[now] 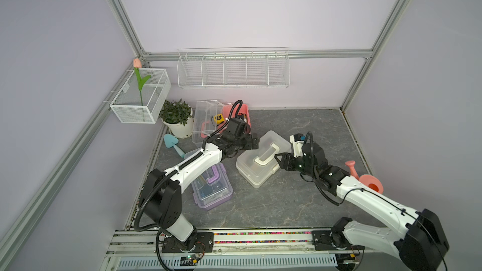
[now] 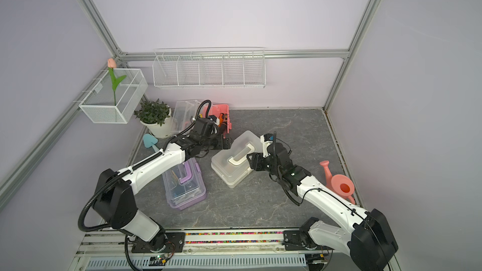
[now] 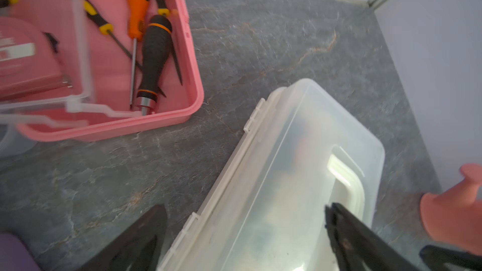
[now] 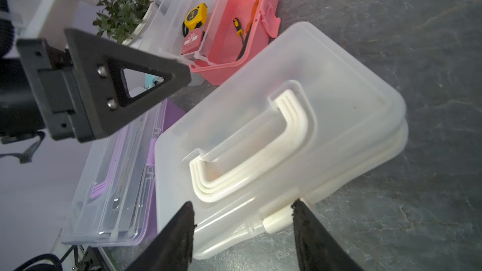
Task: Close toolboxes
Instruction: Fasten the toolbox latch on the toolbox, then move the toolbox to the center of the board.
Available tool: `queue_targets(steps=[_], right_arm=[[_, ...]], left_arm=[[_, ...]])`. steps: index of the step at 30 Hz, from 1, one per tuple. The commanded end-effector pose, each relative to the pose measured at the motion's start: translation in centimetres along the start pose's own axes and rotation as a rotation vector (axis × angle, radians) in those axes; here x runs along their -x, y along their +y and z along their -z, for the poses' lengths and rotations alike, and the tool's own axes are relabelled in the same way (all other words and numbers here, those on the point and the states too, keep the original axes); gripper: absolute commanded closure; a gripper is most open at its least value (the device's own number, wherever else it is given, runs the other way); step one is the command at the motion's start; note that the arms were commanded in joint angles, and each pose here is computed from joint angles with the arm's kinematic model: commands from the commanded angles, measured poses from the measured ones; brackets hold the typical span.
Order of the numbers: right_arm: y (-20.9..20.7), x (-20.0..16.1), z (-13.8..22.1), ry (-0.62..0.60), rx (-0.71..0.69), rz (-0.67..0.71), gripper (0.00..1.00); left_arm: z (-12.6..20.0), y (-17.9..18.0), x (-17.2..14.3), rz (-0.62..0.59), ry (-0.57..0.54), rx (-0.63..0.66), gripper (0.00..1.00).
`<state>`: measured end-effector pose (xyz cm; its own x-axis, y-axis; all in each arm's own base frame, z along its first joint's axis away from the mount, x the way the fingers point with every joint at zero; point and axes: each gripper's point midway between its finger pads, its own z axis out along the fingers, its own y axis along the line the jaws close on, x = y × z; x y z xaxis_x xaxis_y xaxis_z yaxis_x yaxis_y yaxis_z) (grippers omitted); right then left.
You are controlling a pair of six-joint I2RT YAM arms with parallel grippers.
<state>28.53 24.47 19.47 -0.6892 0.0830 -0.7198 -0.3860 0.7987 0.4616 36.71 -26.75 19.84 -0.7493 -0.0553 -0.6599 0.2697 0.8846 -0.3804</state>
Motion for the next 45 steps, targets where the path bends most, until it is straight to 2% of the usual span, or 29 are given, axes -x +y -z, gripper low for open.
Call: queue_targets(steps=[1, 5, 10, 16, 18, 25, 32, 38, 45], right_arm=[[2.0, -0.8, -0.9, 0.111, -0.004, 0.227, 0.36], [5.6, -1.7, -2.8, 0.19, 0.025, 0.412, 0.3], [8.7, -2.7, -5.1, 0.228, 0.003, 0.622, 0.24], [10.1, -4.8, -8.1, 0.295, -0.124, 0.914, 0.17], [10.0, -5.4, -8.9, 0.311, -0.161, 0.966, 0.16], [8.6, -5.9, -10.9, 0.334, -0.253, 1.011, 0.14], [4.8, -5.2, -11.7, 0.335, -0.449, 1.062, 0.17], [0.8, -4.5, -10.9, 0.364, -0.439, 0.845, 0.21], [-6.0, -3.4, -9.0, 0.361, -0.52, 0.622, 0.23]], left_arm=[[1.9, 3.1, 0.9, 0.091, -0.046, 0.07, 0.01], [4.2, 6.8, 1.5, 0.204, -0.098, 0.094, 0.01], [7.4, 10.5, 2.1, 0.302, -0.182, 0.132, 0.01], [9.6, 12.7, 2.2, 0.351, -0.265, 0.166, 0.01], [9.9, 13.3, 2.0, 0.368, -0.274, 0.171, 0.01], [9.5, 13.6, 1.7, 0.399, -0.268, 0.148, 0.01], [8.8, 13.5, 1.3, 0.405, -0.243, 0.126, 0.01], [8.7, 13.4, 1.3, 0.407, -0.244, 0.115, 0.01], [8.5, 13.3, 1.2, 0.415, -0.239, 0.106, 0.01]])
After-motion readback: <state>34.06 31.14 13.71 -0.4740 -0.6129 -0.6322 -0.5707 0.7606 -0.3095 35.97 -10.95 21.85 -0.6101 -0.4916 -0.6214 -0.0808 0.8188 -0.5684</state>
